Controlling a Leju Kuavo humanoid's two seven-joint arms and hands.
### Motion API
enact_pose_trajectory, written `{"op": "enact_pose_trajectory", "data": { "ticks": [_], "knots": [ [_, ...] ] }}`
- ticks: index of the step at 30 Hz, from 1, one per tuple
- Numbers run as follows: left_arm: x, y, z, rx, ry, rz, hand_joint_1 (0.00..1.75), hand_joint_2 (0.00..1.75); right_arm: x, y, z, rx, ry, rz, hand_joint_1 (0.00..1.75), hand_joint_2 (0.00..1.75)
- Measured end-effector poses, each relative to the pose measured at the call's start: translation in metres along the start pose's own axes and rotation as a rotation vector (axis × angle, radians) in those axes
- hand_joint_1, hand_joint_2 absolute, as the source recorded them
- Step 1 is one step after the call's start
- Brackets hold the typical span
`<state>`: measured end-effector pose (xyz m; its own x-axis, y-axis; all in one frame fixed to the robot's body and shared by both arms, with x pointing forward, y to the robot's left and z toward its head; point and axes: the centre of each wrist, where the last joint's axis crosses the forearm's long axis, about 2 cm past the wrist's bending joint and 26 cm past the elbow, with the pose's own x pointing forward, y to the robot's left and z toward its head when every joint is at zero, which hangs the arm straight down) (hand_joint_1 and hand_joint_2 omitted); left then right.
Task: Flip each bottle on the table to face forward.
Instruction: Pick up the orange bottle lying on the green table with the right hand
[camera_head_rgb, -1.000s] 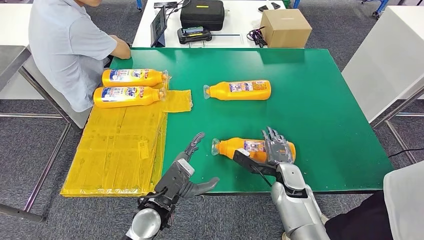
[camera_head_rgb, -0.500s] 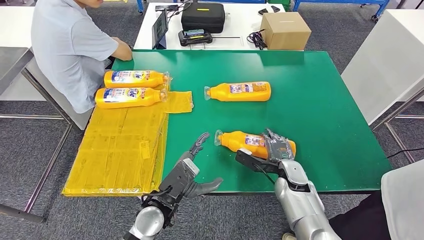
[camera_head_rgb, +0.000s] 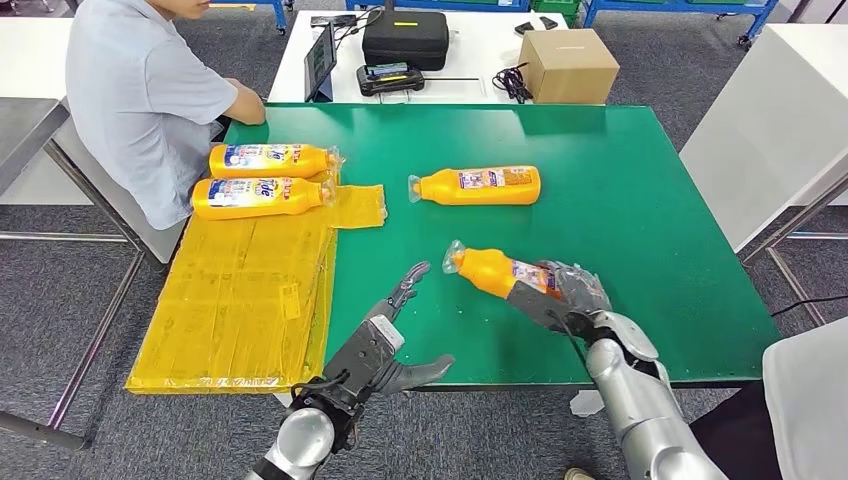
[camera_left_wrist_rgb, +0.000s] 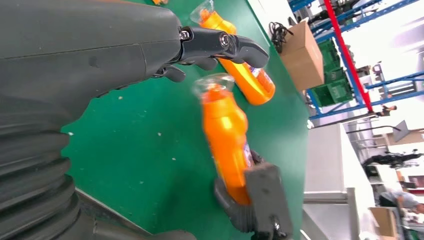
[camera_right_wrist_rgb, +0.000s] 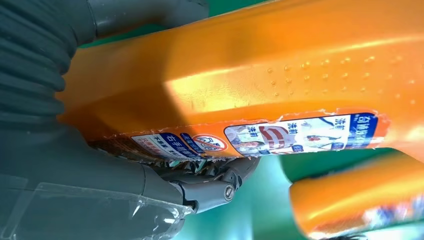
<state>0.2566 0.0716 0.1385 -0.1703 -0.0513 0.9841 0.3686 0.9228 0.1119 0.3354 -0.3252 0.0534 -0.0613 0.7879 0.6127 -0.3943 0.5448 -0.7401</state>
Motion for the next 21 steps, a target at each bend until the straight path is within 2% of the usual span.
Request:
{"op": "enact_pose_trajectory", "data": {
  "ticks": [5,14,17,21],
  "knots": [
    [0.001,-0.001,-0.004,0.01,-0.007,0.058,0.0,1.75,-0.011,-0.01,0.006,-0.018,-0.044,-0.177,1.75,1.75],
    [-0.003,-0.001,-0.005,0.031,0.014,0.107,0.0,1.75,-0.01,-0.011,0.012,-0.036,-0.074,-0.23,1.75,1.75],
    [-0.005,0.0,-0.004,0.069,0.028,0.169,0.0,1.75,-0.001,-0.011,0.012,-0.045,-0.109,-0.22,1.75,1.75],
    [-0.014,0.005,-0.001,0.117,0.077,0.282,0.0,1.75,0.024,-0.006,0.008,-0.05,-0.185,-0.217,1.75,1.75]
  ]
}}
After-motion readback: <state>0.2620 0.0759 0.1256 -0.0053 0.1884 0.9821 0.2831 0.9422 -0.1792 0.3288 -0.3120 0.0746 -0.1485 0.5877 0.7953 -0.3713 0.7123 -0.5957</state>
